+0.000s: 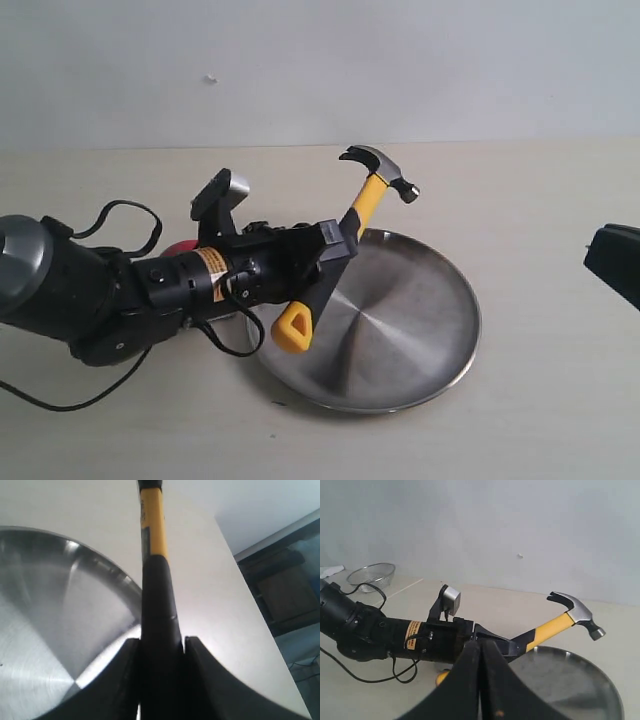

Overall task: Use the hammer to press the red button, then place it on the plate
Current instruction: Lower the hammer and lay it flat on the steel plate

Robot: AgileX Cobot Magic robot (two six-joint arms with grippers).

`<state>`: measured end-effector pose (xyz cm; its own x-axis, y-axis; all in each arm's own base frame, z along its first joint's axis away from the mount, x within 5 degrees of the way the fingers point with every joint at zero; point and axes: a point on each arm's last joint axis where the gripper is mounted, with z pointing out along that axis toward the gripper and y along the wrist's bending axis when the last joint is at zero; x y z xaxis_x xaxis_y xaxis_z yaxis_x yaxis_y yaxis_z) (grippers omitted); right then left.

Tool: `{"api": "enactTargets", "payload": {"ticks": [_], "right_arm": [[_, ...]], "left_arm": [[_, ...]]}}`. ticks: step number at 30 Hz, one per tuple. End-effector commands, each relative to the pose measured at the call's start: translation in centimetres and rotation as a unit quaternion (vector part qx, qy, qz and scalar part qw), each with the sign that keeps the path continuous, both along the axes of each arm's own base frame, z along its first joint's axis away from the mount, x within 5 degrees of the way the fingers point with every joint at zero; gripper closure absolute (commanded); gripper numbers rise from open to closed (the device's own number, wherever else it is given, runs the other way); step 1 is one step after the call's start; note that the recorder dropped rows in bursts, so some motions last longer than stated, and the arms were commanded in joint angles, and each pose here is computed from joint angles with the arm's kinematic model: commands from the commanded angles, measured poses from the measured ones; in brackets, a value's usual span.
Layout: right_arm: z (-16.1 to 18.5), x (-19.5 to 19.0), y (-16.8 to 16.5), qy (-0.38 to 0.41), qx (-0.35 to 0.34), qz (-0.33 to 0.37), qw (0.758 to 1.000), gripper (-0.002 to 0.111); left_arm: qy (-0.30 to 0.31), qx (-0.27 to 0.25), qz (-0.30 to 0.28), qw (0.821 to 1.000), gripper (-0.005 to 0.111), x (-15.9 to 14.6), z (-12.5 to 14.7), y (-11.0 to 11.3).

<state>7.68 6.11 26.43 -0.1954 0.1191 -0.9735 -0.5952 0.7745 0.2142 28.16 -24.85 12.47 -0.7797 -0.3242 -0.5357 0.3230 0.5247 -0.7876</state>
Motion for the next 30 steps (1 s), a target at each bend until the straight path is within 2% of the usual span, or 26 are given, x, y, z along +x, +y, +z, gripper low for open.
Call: {"api": "enactTargets", "payload": {"ticks": [1,8,16,22,27,30], "right_arm": [[-0.1,0.0,0.1,0.000,-0.003,0.005,1.000,0.108],[-0.1,0.0,0.1,0.000,-0.003,0.005,1.000,0.108],[-0.1,0.0,0.1,0.001,-0.002,0.005,1.000,0.108],[-0.1,0.0,0.1,0.001,-0.002,0.005,1.000,0.108],[-0.1,0.0,0.1,0.000,-0.003,0.005,1.000,0.108],[-0.1,0.0,0.1,0.000,-0.003,0.005,1.000,0.108]], "left_arm": [[-0.077,-0.063,0.001,0.995,0.107,-0.5,1.6,0.3],[-0.089,-0.055,0.002,0.994,0.107,-1.1,0.9,0.2],[-0.054,-0.043,0.023,0.997,0.107,-1.1,-2.1,0.0],[-0.060,-0.036,0.020,0.997,0.107,-1.1,-2.3,0.0],[-0.049,0.019,0.005,0.999,0.107,-0.6,-2.9,-0.5],[-0.051,0.019,0.001,0.999,0.107,-0.5,-2.9,-0.6]]}}
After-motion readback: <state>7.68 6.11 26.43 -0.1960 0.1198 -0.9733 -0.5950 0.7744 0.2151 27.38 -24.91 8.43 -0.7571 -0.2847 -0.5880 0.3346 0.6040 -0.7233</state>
